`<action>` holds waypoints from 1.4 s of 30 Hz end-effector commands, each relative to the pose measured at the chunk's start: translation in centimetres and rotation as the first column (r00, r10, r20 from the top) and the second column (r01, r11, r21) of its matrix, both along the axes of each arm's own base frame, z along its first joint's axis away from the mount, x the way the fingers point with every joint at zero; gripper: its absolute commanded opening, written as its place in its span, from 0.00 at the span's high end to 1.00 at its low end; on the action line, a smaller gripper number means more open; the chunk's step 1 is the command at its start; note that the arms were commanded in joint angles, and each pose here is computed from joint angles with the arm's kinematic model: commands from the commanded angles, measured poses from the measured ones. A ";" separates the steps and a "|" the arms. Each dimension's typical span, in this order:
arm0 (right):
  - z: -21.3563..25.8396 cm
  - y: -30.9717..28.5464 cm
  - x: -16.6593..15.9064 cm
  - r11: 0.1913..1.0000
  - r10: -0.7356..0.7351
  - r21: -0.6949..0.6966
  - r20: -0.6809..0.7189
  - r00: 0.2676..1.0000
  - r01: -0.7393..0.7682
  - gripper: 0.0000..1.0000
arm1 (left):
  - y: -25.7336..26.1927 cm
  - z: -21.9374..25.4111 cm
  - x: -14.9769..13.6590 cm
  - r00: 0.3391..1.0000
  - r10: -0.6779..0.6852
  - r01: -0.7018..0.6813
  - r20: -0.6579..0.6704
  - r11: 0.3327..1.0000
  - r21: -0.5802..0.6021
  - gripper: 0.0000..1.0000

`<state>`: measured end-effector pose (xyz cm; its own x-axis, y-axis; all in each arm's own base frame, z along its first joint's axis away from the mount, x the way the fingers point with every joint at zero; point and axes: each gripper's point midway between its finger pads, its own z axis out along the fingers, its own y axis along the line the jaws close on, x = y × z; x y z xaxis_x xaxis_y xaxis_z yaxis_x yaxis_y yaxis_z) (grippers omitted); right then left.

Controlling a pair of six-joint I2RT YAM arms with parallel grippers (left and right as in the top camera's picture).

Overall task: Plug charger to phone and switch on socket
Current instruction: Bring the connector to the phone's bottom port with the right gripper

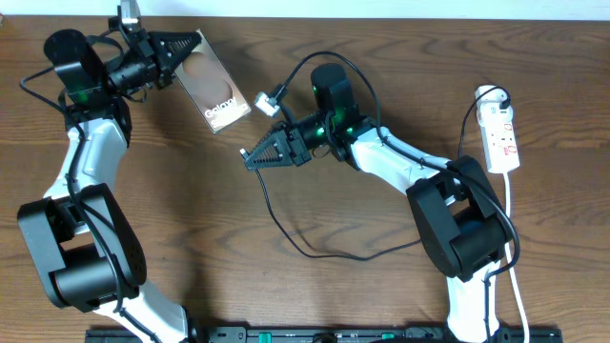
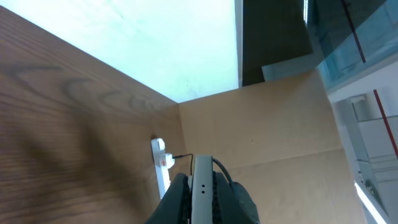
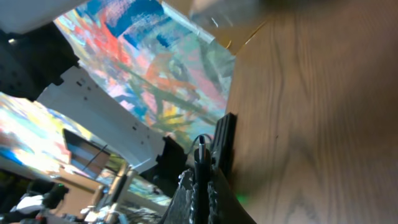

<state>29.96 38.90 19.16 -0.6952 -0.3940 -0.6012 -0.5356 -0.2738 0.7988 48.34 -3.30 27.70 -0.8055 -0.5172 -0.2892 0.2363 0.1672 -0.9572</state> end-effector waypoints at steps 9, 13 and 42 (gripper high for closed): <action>1.5 0.6 1.3 0.998 -0.063 0.012 0.017 0.998 0.063 0.99 | -0.3 2.0 -0.7 0.998 -0.025 0.024 0.061 0.999 0.021 0.92; 1.5 0.7 1.7 0.996 -0.085 0.006 0.012 0.996 0.085 0.99 | -0.4 2.0 -0.9 0.997 -0.039 0.038 0.061 0.999 0.021 0.93; 2.7 0.8 2.6 0.992 -0.128 0.017 0.000 0.992 0.128 0.99 | -0.9 2.0 -1.3 0.997 -0.073 0.073 0.038 0.997 0.007 0.93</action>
